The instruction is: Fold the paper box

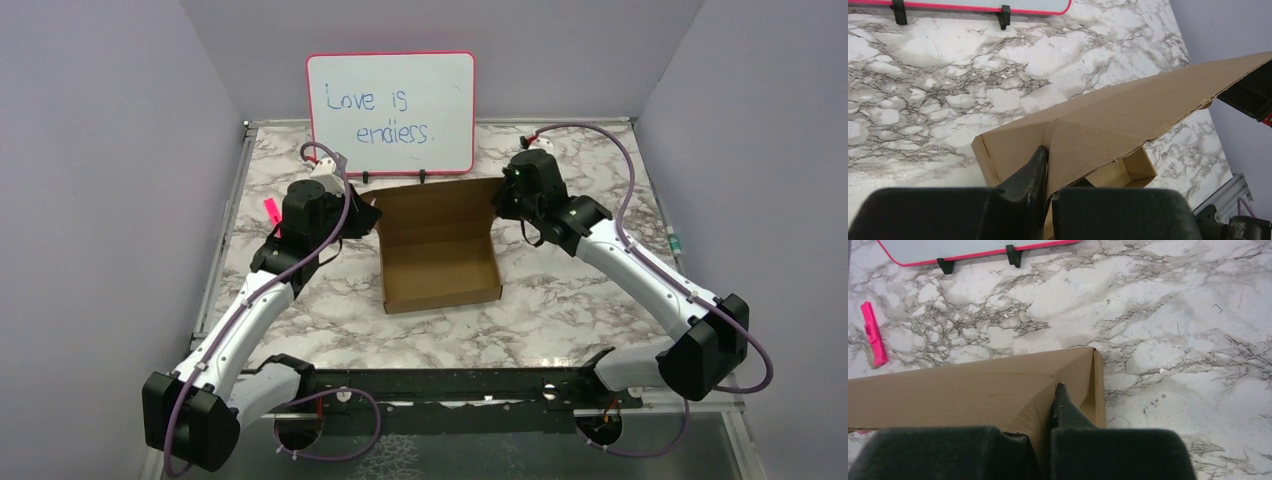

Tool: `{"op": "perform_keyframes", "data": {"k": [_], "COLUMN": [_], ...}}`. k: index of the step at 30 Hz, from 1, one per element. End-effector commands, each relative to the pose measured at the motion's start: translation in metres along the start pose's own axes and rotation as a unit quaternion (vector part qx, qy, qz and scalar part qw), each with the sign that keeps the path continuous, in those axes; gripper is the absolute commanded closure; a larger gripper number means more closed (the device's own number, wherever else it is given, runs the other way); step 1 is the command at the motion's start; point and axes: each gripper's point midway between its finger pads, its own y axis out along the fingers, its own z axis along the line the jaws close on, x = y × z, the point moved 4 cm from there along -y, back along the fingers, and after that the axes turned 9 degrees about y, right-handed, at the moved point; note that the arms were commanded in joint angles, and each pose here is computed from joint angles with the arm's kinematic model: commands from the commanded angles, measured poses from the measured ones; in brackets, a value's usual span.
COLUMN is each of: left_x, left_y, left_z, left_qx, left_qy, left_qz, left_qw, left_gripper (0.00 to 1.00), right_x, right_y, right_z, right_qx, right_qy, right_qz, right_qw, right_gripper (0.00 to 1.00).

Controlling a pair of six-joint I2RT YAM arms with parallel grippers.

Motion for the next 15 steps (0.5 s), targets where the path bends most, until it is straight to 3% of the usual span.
{"op": "perform_keyframes", "data": {"k": [1, 15], "left_x": [-0.026, -0.064], "left_y": [-0.008, -0.034], "left_z": [-0.005, -0.008], "left_qx": [-0.023, -0.05], "left_qy": [-0.045, -0.087], "left_qz": [0.029, 0.018], "left_qw": [0.998, 0.995], "left_gripper": [0.93, 0.87], "right_x": [-0.034, -0.066], "right_y": [-0.004, -0.032], "right_z": [-0.008, -0.036], "right_qx": [0.005, 0.074], "right_qy": [0.067, 0.047], "right_qz": [0.044, 0.013], "right_qw": [0.997, 0.996], "right_gripper": [0.96, 0.87]}}
